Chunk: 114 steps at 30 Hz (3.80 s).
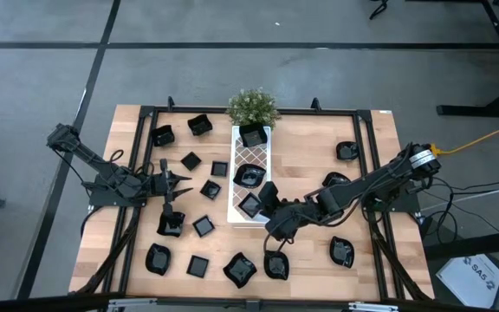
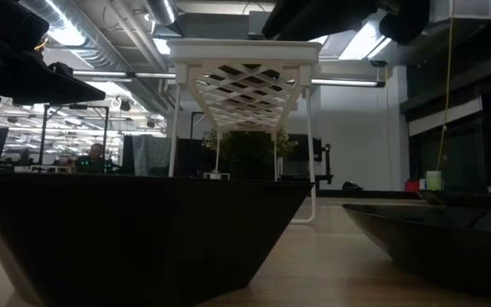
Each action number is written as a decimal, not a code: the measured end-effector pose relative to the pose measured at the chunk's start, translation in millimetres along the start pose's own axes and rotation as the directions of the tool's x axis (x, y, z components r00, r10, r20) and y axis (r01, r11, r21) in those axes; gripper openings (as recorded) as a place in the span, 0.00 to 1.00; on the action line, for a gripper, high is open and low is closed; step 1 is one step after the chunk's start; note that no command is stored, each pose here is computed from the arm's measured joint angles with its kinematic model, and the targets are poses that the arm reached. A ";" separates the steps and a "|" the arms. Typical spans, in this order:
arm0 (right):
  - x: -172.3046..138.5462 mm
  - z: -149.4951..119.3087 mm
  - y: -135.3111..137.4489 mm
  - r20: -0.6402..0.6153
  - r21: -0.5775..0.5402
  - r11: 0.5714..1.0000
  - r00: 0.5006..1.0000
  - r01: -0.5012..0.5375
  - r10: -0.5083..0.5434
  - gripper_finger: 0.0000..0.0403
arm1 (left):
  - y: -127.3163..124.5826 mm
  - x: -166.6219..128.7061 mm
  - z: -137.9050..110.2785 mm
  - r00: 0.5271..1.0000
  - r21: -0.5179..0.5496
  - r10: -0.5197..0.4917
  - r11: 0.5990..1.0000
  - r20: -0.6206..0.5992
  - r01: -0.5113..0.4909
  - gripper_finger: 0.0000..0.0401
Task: Pick & Place Mini shaped plates
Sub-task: Stack the leaf shape plate on top of the leaf shape plate on the shelf
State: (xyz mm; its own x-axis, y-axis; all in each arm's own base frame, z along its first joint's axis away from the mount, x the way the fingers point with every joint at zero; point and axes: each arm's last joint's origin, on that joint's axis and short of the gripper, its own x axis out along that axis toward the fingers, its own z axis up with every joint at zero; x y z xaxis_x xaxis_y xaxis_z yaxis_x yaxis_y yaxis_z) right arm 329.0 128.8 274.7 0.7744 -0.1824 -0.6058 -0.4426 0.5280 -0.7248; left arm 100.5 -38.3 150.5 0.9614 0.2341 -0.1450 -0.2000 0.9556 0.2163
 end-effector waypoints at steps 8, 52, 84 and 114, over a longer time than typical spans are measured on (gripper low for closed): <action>-14.5 15.1 21.8 0.040 0.131 0.990 0.998 -0.052 0.047 0.30 | 0.0 0.0 0.0 1.000 0.000 0.000 1.000 0.000 0.000 0.36; -17.1 74.5 159.3 0.172 0.718 0.607 0.932 -0.340 0.319 0.30 | 0.0 0.0 0.0 1.000 0.000 0.000 1.000 0.000 0.000 0.36; 6.9 85.4 187.7 0.090 0.720 0.617 0.924 -0.317 0.371 0.38 | 0.0 0.0 0.1 1.000 0.000 0.000 1.000 0.000 0.000 0.36; 29.7 77.7 197.3 0.026 0.750 0.610 0.932 -0.257 0.361 0.38 | 0.0 0.0 0.1 1.000 0.000 0.000 1.000 0.000 0.000 0.36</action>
State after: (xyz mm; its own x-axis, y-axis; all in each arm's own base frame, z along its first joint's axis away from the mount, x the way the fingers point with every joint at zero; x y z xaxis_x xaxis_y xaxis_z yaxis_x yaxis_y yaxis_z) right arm 299.8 292.0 139.1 0.5739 0.0423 -0.8179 -0.1302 0.9907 -0.0401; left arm 100.5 -38.3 150.6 0.9614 0.2339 -0.1447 -0.2000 0.9557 0.2159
